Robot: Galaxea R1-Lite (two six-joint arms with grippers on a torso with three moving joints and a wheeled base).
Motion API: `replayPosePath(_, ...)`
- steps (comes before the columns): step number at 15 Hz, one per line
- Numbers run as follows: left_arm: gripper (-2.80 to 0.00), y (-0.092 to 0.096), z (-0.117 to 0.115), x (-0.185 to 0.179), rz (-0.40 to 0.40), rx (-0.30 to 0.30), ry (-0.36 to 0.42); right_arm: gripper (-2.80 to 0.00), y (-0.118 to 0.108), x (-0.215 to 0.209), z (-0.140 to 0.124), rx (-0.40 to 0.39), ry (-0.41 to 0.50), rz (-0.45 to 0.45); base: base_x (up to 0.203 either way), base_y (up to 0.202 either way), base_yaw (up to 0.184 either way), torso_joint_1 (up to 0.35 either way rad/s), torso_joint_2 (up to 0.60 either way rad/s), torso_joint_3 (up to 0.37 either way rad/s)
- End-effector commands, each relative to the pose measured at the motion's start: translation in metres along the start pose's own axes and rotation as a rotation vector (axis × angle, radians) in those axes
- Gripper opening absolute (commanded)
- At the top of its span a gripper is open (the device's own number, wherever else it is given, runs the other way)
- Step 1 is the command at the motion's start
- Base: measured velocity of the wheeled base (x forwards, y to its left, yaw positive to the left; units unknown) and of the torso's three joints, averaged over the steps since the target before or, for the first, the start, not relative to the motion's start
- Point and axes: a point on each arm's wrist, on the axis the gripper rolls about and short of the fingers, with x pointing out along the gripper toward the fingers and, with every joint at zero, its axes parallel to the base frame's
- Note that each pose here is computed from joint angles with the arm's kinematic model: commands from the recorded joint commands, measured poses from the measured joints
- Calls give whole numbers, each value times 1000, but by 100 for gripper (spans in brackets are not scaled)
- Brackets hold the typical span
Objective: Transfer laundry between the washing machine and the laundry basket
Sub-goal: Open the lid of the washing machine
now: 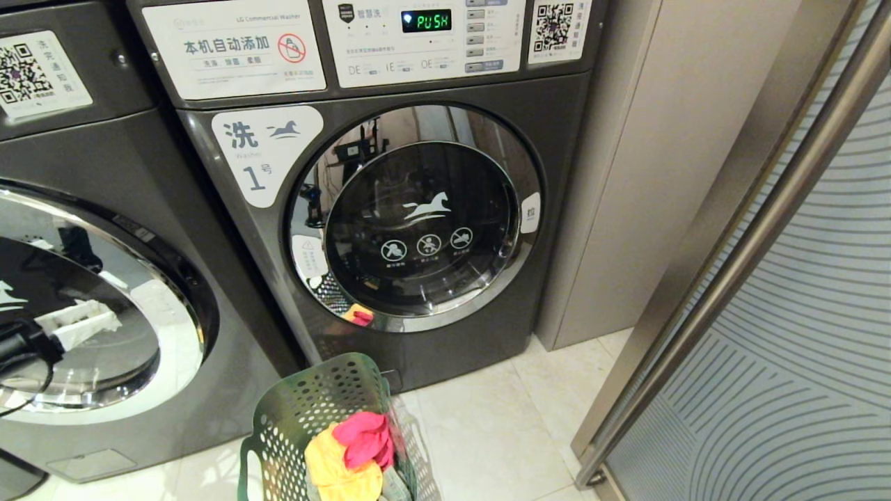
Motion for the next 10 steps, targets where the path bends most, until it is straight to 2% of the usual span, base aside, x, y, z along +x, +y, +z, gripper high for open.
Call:
replayPosePath(1,0,-12,14,-8,2,12,-3,-280,0,0,0,-1,2,0,0,0,0,0,0,0)
replayPosePath(8,0,-32,30,-70,140,-22,-2,-280,0,0,0,-1,2,0,0,0,0,0,0,0)
replayPosePath(10,0,-36,38,-98,208,-12,-9,-280,0,0,0,-1,2,0,0,0,0,0,0,0)
